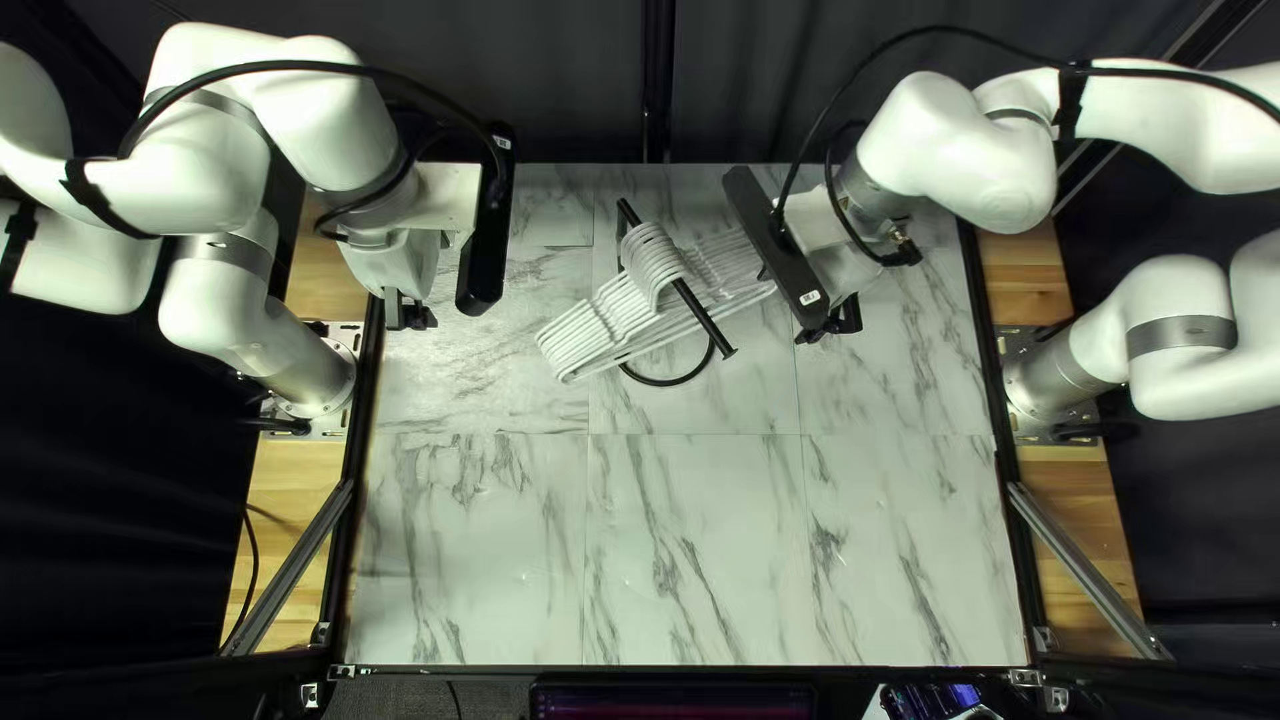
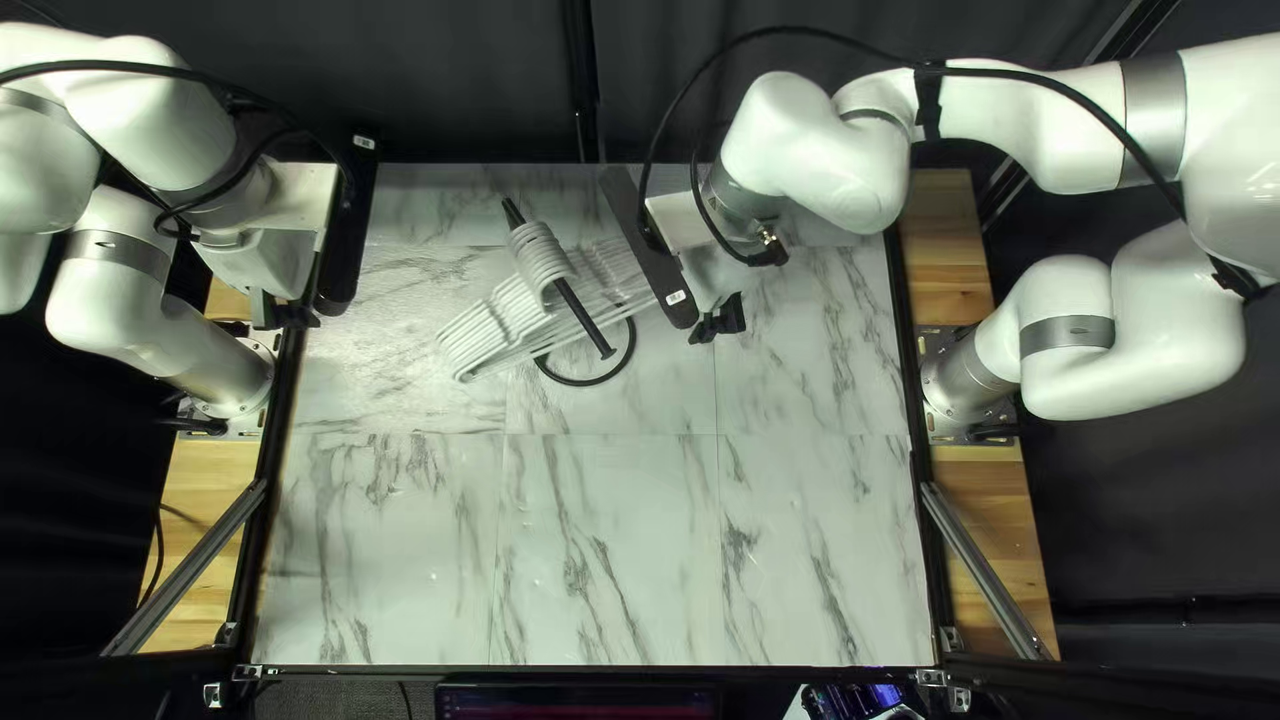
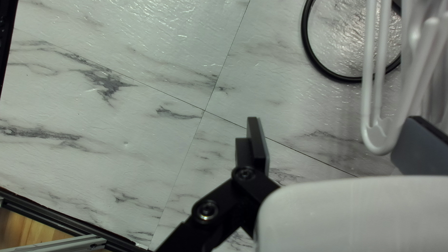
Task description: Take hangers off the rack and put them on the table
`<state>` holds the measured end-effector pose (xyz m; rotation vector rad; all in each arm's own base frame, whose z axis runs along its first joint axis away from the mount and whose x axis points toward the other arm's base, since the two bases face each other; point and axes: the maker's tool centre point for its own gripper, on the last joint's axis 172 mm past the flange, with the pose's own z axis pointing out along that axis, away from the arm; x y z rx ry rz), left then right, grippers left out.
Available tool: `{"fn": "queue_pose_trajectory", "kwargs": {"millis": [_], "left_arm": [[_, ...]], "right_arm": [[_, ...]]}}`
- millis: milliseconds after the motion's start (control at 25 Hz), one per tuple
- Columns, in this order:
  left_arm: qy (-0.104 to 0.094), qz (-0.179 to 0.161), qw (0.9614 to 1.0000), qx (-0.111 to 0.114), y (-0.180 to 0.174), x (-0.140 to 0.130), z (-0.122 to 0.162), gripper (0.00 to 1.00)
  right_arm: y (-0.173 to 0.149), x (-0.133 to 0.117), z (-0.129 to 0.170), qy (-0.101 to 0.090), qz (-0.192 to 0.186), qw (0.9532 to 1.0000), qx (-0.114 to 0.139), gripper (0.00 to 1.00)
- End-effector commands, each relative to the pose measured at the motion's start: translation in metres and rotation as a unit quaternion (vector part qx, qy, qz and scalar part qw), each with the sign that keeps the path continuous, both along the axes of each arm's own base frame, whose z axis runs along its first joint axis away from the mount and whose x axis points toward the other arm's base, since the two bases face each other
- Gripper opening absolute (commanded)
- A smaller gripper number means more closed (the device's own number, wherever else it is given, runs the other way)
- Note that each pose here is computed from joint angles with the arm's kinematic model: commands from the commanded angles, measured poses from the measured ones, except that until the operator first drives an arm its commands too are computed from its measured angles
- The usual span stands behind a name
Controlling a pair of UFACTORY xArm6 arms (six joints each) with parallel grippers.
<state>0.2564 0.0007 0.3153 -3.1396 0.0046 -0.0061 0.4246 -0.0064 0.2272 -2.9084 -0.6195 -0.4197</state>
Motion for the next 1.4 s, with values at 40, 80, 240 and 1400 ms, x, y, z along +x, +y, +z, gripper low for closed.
{"fn": "queue_pose_trajectory", "kwargs": {"millis": [40,80,240,1400], "left_arm": [[0.0,0.0,1.0,0.0,0.0,0.0,0.0,1.0],[0.0,0.0,1.0,0.0,0.0,0.0,0.0,1.0],[0.0,0.0,1.0,0.0,0.0,0.0,0.0,1.0],[0.0,0.0,1.0,0.0,0.0,0.0,0.0,1.0]], "right_arm": [[0.0,0.001,0.0,0.0,0.001,1.0,0.002,1.0],[0.001,0.001,0.0,0.001,0.001,1.0,0.002,1.0],[0.001,0.001,-0.002,0.001,0.002,1.0,0.002,1.0],[-0.002,0.018,0.026,-0.014,-0.001,0.9997,-0.019,0.0]]}}
